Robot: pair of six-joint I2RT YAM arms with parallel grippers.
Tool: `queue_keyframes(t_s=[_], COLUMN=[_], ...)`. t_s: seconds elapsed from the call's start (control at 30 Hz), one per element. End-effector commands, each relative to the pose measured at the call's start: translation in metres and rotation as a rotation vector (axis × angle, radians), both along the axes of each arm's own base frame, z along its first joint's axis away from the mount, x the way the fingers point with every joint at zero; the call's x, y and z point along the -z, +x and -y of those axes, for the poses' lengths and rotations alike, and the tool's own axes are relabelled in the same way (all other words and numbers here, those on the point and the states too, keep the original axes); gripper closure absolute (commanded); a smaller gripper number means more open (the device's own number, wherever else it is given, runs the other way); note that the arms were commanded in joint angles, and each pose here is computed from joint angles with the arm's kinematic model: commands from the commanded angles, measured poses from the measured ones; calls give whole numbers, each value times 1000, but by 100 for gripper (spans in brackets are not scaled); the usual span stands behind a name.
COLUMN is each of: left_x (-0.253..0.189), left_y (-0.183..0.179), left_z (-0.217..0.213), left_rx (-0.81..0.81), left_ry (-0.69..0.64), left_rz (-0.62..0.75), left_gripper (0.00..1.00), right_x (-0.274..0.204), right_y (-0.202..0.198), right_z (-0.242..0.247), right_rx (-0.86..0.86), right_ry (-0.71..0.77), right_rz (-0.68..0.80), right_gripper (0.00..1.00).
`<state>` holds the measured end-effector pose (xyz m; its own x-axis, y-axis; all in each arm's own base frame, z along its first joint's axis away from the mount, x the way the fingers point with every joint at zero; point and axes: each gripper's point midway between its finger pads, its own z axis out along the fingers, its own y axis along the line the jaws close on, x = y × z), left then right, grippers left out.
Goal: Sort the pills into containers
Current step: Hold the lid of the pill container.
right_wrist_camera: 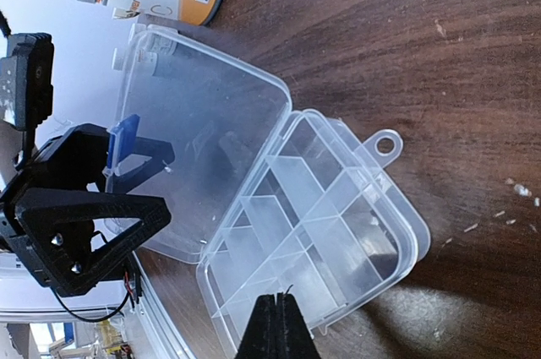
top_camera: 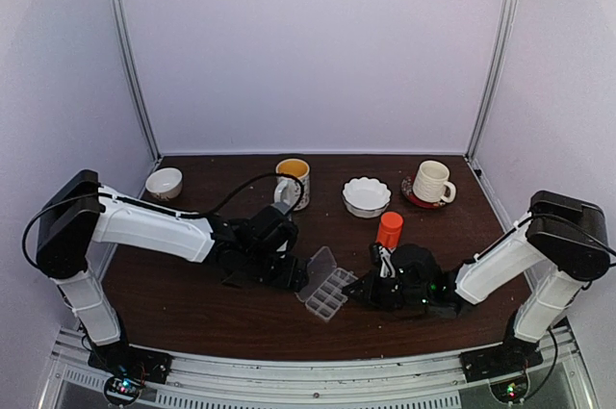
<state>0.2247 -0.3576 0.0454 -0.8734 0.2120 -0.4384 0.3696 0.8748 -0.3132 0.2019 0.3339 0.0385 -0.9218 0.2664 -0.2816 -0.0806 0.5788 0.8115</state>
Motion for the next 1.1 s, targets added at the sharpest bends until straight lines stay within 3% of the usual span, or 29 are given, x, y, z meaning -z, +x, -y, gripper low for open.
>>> queue_keyframes(t_s=[0.0, 0.47, 0.87, 1.0, 1.07], left_x=[10, 41, -54, -77, -83], left_y=[5, 6, 6, -5, -13], left_z=[2, -15, 13, 26, 31], left_rx=[-20, -28, 67, 125, 148], left_ry=[-31, 98, -114, -162, -165], left_rz=[-14, -27, 96, 123, 127], left_gripper=[24, 25, 19, 26, 34], right_x=[4, -1, -1, -1, 0], right_y=[5, 6, 8, 8, 8], right_z=[7, 7, 7, 5, 4], right_rx=[16, -10, -14, -18, -23], right_ry=[-59, -126, -147, -144, -143], right_rz=[13, 31, 44, 43, 41], right_gripper=[99, 99, 99, 99, 99])
